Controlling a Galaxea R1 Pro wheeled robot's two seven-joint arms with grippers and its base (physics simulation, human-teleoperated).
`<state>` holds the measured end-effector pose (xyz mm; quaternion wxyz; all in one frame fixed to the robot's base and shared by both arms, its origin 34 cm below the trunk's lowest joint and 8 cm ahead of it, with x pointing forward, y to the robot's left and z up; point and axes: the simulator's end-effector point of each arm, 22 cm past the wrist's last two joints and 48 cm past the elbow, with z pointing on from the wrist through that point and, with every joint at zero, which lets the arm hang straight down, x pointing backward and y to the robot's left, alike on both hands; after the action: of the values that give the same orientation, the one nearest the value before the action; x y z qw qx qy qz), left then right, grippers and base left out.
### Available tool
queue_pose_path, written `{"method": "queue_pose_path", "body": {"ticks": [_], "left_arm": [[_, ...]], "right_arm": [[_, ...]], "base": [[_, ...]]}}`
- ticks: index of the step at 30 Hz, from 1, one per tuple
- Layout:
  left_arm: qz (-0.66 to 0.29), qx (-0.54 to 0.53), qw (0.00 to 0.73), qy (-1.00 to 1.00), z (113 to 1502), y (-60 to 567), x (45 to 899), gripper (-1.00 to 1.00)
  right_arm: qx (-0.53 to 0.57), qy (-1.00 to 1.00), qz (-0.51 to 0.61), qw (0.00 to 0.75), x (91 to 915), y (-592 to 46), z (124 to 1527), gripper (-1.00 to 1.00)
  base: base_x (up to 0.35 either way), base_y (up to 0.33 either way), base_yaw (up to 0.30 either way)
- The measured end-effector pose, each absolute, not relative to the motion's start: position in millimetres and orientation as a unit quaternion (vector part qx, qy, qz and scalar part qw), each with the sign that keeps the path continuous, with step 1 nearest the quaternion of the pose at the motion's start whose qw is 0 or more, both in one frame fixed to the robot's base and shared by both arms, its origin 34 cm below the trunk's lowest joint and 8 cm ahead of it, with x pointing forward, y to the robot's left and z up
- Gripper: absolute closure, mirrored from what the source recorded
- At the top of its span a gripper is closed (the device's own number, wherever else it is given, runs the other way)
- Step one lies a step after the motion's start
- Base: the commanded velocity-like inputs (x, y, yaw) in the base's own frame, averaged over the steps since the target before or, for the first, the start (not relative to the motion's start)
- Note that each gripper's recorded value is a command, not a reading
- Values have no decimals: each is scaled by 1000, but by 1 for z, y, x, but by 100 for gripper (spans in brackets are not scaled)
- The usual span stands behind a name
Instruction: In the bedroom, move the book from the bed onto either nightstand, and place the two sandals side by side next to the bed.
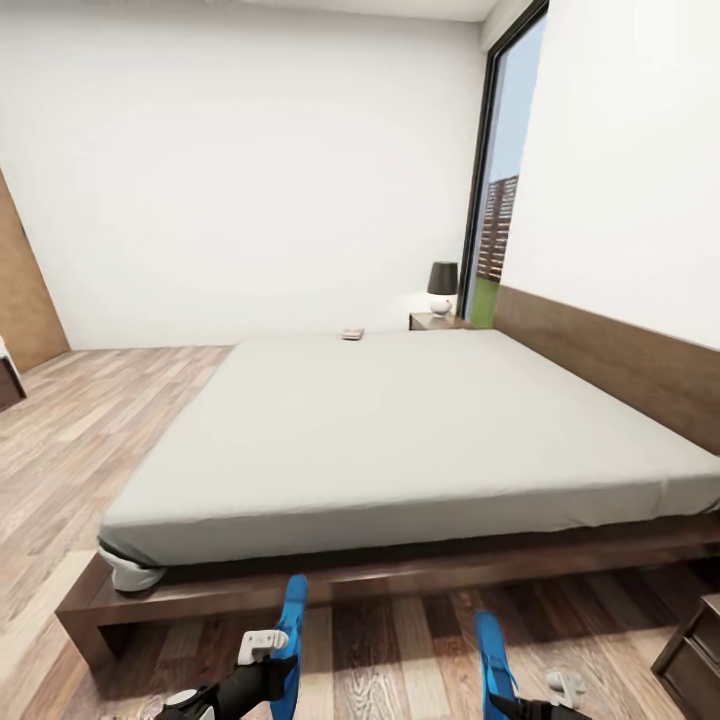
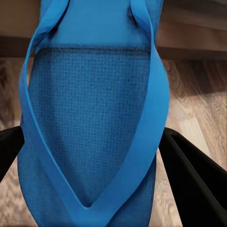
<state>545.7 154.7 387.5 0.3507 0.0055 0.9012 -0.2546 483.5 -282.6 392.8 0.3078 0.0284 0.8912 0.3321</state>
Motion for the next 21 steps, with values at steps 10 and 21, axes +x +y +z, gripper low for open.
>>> {"method": "queue_pose_path", "body": {"ticks": [10, 21], "left_arm": [[-255, 5, 351, 901, 388, 155, 546, 100], [-255, 3, 351, 901, 388, 155, 546, 100]], "right_arm": [[29, 891, 331, 308, 484, -283, 393, 100], [29, 891, 331, 308, 484, -283, 393, 100]], "base": [[0, 0, 266], [0, 0, 112]]}}
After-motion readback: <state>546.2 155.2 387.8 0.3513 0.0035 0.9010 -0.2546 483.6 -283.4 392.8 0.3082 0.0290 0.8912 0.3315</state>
